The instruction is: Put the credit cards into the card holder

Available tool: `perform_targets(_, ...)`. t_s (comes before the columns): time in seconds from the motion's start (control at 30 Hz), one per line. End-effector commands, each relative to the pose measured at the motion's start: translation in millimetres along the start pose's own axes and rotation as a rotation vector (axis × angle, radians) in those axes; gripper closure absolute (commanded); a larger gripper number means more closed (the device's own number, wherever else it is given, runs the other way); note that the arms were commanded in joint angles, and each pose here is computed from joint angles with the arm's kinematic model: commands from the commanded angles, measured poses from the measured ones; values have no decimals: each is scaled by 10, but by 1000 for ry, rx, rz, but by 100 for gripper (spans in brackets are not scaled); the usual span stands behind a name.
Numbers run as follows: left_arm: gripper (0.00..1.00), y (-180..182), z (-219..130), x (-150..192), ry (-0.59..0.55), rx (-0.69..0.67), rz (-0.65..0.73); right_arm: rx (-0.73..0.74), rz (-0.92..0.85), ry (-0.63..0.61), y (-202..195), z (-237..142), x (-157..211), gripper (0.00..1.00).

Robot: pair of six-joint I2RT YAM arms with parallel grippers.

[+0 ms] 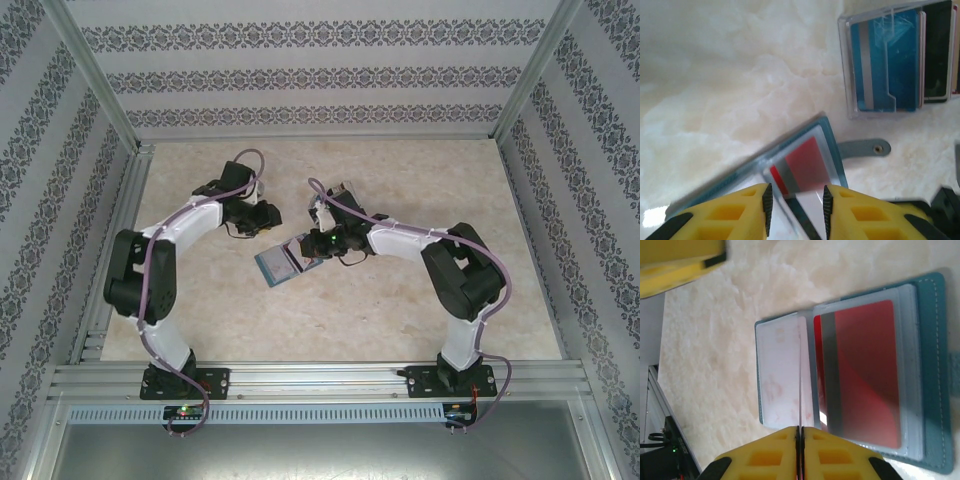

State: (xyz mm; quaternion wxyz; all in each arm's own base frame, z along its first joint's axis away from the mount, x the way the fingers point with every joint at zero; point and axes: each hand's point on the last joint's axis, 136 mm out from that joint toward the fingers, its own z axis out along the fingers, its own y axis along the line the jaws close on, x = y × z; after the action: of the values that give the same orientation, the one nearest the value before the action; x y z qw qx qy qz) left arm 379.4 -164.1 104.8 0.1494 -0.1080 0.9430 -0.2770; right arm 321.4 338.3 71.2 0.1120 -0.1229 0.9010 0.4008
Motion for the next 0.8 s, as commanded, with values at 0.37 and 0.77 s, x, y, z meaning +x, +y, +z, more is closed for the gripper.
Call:
perform_targets(0.37, 67, 504, 25, 648, 58, -51, -172, -84, -21, 0, -50, 134, -128, 88)
perform_targets(0.77, 67, 678, 259, 680, 85, -78, -203, -121, 8, 9, 25, 195, -14, 88)
